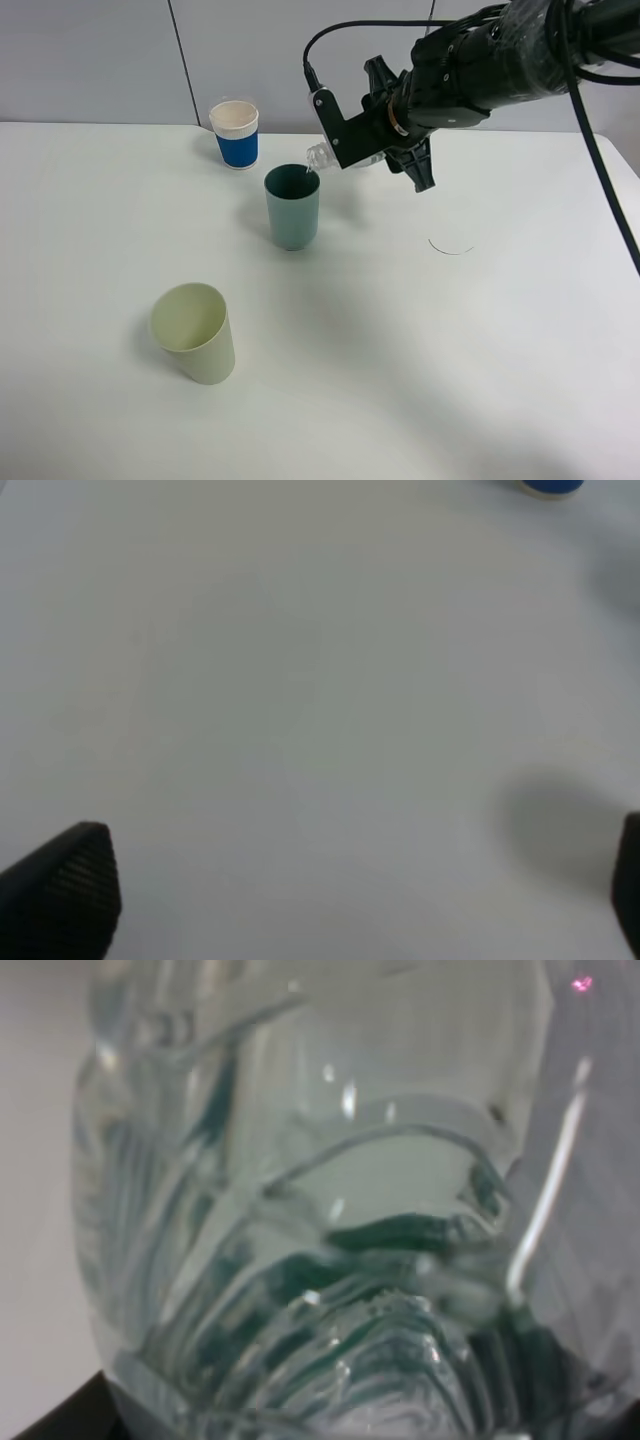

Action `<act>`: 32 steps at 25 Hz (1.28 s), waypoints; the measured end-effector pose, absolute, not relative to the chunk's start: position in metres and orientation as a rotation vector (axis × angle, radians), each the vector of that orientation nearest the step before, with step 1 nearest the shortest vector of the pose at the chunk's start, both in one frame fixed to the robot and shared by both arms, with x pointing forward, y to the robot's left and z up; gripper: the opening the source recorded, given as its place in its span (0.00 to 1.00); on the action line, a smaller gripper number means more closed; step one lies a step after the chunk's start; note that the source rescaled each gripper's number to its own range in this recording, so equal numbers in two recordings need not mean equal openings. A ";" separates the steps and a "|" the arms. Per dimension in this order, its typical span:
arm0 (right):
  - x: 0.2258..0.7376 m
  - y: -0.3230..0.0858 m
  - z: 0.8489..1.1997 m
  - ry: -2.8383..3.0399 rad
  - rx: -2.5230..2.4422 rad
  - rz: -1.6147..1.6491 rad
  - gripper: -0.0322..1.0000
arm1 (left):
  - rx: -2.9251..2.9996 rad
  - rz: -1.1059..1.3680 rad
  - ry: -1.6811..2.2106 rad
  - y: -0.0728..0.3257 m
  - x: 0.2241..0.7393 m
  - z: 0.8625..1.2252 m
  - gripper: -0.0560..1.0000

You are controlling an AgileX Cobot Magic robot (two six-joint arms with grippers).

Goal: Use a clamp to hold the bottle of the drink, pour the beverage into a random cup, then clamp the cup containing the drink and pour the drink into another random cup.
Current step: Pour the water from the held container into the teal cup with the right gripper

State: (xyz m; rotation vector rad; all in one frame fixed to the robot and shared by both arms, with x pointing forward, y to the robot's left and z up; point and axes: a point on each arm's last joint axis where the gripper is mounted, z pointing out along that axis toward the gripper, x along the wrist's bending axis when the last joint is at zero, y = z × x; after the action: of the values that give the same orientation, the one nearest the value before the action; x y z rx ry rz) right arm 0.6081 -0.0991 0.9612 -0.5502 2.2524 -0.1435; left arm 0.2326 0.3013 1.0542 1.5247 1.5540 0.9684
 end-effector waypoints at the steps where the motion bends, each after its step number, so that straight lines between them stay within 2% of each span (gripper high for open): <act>1: 0.609 -0.098 0.963 2.247 -0.548 -0.142 0.04 | 1.525 0.968 1.554 0.301 0.233 1.054 1.00; 32: 0.611 -0.090 0.975 2.129 -0.690 -0.267 0.04 | 1.525 0.968 1.554 0.301 0.233 1.054 1.00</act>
State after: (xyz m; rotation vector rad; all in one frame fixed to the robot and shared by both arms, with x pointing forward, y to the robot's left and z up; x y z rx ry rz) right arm 0.6111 -0.0901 0.9746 -0.6904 2.1292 -0.2674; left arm 0.2326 0.3013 1.0542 1.5247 1.5540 0.9684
